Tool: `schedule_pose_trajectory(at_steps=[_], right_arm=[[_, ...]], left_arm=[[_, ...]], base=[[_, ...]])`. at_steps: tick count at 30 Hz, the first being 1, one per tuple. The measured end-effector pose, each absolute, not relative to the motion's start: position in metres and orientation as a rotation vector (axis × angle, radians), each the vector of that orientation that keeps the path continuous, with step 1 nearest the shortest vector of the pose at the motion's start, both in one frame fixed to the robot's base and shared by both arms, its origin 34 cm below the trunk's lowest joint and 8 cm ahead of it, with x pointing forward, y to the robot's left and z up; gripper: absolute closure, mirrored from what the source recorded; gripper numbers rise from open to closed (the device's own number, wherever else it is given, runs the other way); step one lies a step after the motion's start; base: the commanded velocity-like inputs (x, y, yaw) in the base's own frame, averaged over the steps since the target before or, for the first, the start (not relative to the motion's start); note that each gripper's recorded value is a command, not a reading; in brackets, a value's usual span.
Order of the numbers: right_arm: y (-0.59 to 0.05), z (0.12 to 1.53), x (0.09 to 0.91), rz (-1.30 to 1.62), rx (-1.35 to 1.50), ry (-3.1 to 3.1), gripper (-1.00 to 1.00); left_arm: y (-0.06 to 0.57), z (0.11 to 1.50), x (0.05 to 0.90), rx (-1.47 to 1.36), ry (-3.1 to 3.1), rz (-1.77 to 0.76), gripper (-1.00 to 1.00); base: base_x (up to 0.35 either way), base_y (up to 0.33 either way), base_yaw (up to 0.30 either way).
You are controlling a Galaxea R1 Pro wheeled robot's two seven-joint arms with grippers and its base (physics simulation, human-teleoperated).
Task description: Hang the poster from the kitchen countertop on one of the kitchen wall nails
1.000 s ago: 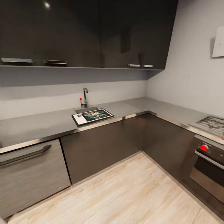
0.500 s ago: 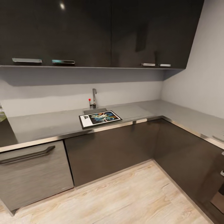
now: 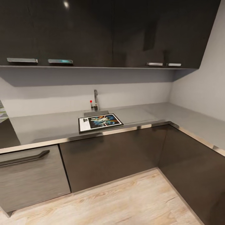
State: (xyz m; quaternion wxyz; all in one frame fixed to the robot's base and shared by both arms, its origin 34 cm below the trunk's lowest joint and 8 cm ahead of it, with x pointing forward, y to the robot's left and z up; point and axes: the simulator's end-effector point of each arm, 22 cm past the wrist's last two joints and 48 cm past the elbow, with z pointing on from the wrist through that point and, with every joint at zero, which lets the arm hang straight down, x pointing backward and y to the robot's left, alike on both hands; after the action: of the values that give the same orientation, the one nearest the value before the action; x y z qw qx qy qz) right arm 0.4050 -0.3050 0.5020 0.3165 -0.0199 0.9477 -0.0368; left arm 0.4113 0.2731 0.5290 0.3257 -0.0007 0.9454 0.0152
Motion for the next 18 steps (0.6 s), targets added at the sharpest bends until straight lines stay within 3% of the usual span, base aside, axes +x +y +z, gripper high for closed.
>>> schedule_pose_trajectory(at_steps=[13, 18], right_arm=[[-0.306, 0.503, 0.406, -0.098, -0.044, 2.492, -1.0], [-0.308, 0.503, 0.408, -0.102, -0.035, 2.489, -1.0]], left_arm=[[0.266, 0.538, 0.423, 0.002, 2.448, 0.026, -1.0], [0.24, 0.661, 0.536, -0.02, 2.107, -0.025, -1.0]], base=[[0.222, -0.25, 0.002], [0.026, -0.029, 0.156]])
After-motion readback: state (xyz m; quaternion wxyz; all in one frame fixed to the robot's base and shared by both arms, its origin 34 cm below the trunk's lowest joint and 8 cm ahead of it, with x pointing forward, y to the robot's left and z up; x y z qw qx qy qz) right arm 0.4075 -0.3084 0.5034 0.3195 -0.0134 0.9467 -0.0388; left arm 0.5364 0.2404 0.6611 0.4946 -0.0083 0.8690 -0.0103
